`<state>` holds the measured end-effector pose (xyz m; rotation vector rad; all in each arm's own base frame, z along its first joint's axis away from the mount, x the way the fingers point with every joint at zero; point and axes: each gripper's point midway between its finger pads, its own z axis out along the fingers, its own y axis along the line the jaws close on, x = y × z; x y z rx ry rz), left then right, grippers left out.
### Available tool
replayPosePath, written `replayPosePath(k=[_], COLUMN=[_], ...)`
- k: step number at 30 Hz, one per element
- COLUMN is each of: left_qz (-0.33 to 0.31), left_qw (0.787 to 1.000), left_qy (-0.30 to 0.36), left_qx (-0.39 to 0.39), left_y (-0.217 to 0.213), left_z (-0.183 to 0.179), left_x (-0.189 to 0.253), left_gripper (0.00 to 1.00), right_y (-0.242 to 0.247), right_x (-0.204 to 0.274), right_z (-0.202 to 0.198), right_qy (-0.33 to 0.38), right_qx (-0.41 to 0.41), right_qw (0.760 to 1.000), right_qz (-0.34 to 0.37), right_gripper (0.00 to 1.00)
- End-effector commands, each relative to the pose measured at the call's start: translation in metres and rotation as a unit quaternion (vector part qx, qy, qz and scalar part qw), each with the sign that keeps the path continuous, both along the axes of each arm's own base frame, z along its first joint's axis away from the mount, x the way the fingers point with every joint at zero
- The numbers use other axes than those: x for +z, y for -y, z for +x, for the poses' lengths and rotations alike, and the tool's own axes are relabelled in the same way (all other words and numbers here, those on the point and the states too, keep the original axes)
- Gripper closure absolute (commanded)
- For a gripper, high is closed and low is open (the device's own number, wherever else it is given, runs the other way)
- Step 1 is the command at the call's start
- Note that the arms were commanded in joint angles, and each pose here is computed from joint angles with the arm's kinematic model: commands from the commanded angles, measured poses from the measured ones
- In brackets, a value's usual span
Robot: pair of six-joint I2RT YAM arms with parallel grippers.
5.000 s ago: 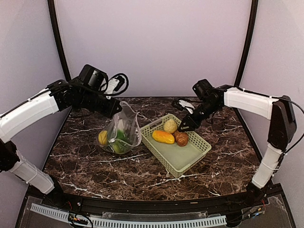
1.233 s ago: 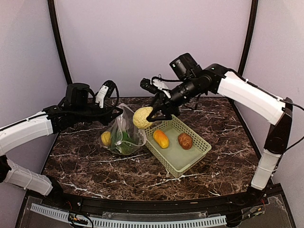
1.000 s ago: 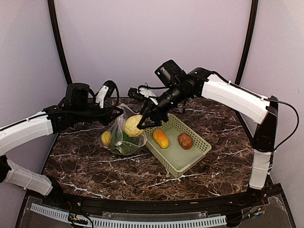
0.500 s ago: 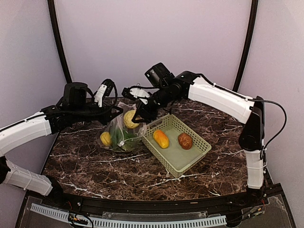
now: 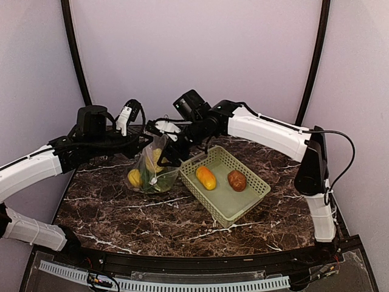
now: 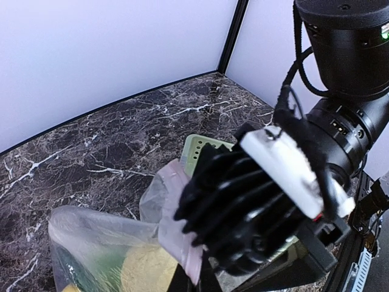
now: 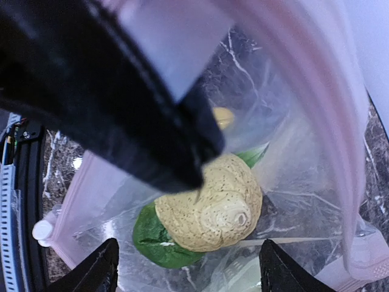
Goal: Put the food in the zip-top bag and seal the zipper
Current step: Place the fake vegetable in the zipper food storage bag.
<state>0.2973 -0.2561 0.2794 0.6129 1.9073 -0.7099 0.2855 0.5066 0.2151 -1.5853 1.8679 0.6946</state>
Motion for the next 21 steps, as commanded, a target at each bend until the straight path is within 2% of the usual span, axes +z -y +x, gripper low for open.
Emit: replayPosePath(k=[1,3,7,11,17,19,21], left_qz=[-0.007,-0.008,-0.01,-0.014,-0.012,-0.012,-0.01], left_qw=[1.0,1.0,1.0,1.0,1.0,1.0,1.0], left_qy=[0.019,0.017,0.014,0.006,-0.003,-0.002,-0.002], left_qx=[0.017,0.018,0.014,-0.004,-0.013,-0.014,-0.013], left_y=[-0.008,-0.008,-0.008,-0.002,0.001,0.001,0.0], left_z=[0.002,0.003,0.003,0.0,-0.001,-0.002,-0.002], left_x=[0.012,0.012,0.011,0.01,0.007,0.007,0.007], left_gripper=[0.99,0.99,0.99,0.99,0.99,0.99,0.99], right_y=[0.008,0.016,0.031,0.032,0.023,0.021,0.021], right_x=[0.041,0.041,0.017,0.001,-0.026,-0.039,-0.048], right_z=[-0.031,-0.054,-0.081,-0.081,-0.079,-0.072,-0.063], right_qy=[-0.002,-0.007,0.018,0.053,0.07,0.085,0.099], right_qx=[0.061,0.121,0.191,0.201,0.206,0.193,0.174], right_qw=[0.997,0.992,0.981,0.977,0.973,0.972,0.971], right_qz=[0.041,0.037,-0.011,-0.046,-0.08,-0.105,-0.127], right_gripper=[0.21,0.22,0.3,0.4,0.44,0.5,0.61])
